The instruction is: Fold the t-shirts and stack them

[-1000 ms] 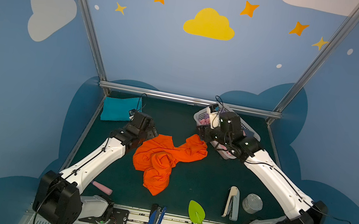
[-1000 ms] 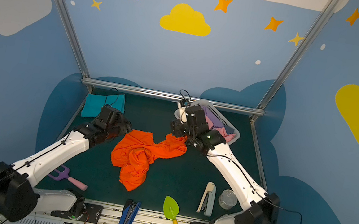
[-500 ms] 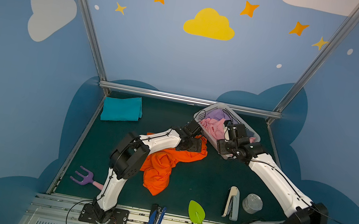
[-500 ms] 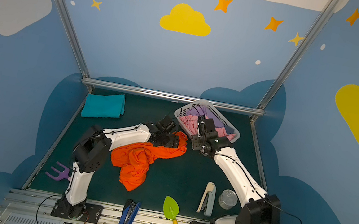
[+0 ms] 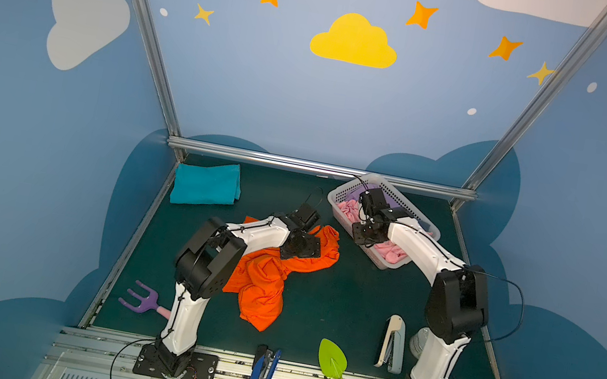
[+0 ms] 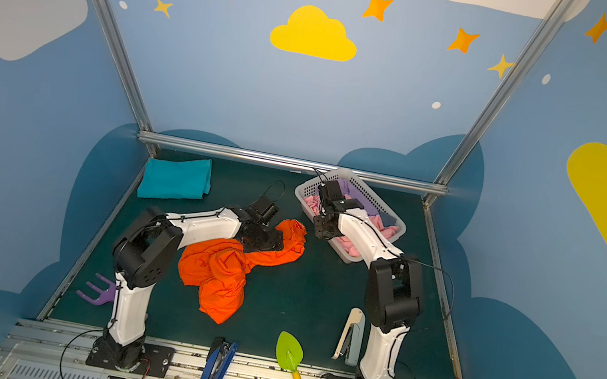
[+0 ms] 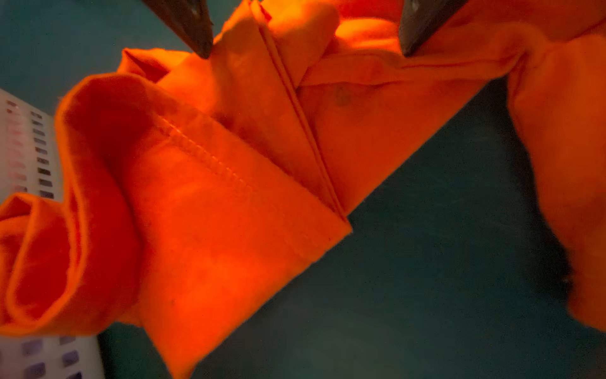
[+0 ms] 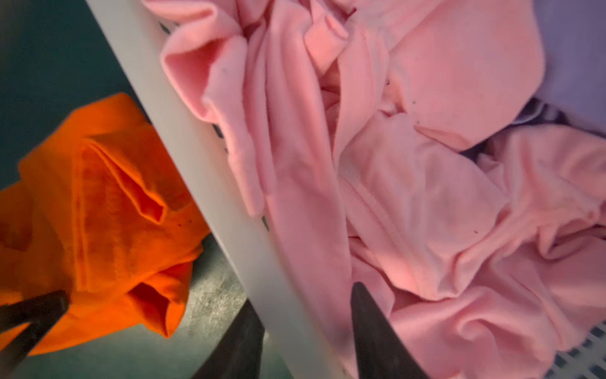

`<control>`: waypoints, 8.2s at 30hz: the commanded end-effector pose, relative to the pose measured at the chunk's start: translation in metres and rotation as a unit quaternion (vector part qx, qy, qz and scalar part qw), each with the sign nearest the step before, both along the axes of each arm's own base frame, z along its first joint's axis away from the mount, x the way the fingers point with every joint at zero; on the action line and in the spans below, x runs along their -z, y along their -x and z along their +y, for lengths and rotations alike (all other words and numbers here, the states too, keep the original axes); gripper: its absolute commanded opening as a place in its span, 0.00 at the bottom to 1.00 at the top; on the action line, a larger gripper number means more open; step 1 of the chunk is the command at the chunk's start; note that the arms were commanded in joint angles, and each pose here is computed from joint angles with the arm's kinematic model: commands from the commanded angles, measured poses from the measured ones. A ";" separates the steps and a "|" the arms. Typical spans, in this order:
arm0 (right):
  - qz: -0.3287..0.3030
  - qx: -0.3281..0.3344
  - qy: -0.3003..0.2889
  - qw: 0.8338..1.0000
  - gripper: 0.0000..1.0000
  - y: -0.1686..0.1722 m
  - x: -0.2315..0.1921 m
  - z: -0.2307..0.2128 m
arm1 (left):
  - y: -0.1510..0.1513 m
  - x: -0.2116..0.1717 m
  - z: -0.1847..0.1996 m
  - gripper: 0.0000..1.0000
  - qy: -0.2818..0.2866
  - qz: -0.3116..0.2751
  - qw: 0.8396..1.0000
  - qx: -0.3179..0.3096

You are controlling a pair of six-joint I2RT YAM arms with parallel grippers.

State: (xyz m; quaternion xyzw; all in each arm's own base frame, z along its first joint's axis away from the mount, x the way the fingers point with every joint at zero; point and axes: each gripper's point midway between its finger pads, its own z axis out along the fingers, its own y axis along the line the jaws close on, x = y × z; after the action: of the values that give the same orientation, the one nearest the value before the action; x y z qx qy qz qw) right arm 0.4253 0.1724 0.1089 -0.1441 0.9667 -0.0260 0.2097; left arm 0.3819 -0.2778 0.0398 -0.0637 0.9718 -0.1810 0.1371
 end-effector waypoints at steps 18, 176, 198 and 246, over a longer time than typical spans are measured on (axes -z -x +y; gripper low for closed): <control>0.043 0.154 -0.011 0.987 0.08 -0.046 0.009 -0.134 | 0.012 0.023 0.015 0.90 -0.011 0.050 0.999 -0.004; -0.007 0.065 -0.179 0.982 0.53 0.131 -0.040 0.009 | 0.087 -0.015 0.030 0.77 -0.215 -0.036 0.975 0.042; 0.098 -0.045 -0.149 0.983 0.55 0.160 0.002 0.073 | 0.058 -0.177 0.087 0.04 -0.267 -0.191 0.943 -0.057; -0.528 -0.059 -0.351 0.771 0.00 0.214 -0.448 -0.045 | 0.168 -0.534 0.168 0.04 0.200 -0.494 0.843 -0.076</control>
State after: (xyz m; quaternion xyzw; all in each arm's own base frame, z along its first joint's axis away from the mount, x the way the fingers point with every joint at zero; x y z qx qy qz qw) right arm 0.2171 0.1472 0.5406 -0.1111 0.6590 0.2720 0.6924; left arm 0.2224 -0.1042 0.5596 -0.0813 0.7315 -0.3344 0.5886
